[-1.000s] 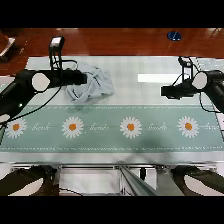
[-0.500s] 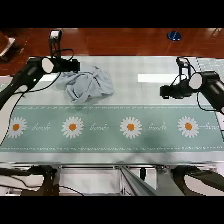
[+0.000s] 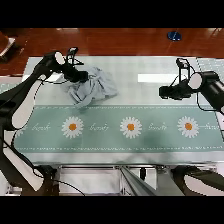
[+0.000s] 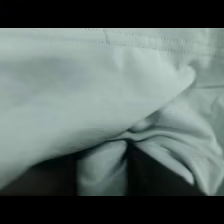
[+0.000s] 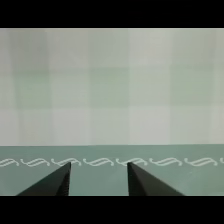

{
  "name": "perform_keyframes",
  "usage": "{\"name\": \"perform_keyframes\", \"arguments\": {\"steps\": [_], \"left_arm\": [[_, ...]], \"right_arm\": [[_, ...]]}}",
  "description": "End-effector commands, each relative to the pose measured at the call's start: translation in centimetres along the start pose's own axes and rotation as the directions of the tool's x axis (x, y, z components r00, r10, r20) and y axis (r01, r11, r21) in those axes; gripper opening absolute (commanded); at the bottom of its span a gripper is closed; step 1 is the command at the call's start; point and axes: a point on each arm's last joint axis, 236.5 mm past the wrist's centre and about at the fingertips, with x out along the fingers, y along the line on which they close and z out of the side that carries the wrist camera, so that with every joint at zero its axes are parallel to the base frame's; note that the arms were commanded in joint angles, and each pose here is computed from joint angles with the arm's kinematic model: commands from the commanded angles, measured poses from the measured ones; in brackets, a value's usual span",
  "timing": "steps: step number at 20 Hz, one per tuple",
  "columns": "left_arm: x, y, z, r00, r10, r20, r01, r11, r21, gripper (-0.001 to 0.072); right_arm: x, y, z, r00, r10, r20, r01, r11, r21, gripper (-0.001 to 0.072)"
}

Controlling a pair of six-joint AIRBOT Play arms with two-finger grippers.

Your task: Fold the shirts.

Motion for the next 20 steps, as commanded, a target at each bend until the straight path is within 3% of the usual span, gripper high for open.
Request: {"name": "perform_keyframes", "arguments": {"steps": [1, 4, 8, 13, 17, 20], "left_arm": [[0.2, -0.4, -4.7, 0.976, -0.033, -0.215, 0.035, 0.999, 0.005, 0.0051], [-2.1, -1.1, -4.5, 0.977, -0.037, -0.212, 0.042, 0.999, 0.019, 0.0027], [-12.4, -4.7, 2.2, 0.989, -0.050, 0.142, 0.038, 0.996, 0.087, 0.0026], [-32.5, -12.6, 5.8, 0.765, -0.200, 0.613, 0.098, 0.976, 0.196, 0.0026], [-42.4, -18.9, 1.7, 0.625, -0.311, 0.716, 0.086, 0.939, 0.332, 0.0027], [-45.6, -25.0, -3.1, 0.565, -0.444, 0.696, 0.112, 0.876, 0.468, 0.0026]], "right_arm": [[-0.1, 0.1, -0.6, 1.000, 0.002, -0.025, -0.002, 1.000, 0.005, 0.0407], [-1.1, 0.2, -1.4, 0.999, 0.009, -0.050, -0.009, 1.000, 0.006, 0.0407], [-5.9, 0.8, 0.0, 0.996, 0.040, 0.075, -0.039, 0.999, -0.014, 0.0407], [-14.1, 1.8, 1.2, 0.954, 0.100, 0.283, -0.095, 0.995, -0.030, 0.0406], [-20.2, 2.3, 0.8, 0.895, 0.147, 0.421, -0.135, 0.989, -0.057, 0.0406], [-23.6, 2.2, -0.2, 0.857, 0.161, 0.489, -0.140, 0.987, -0.080, 0.0406]]}}
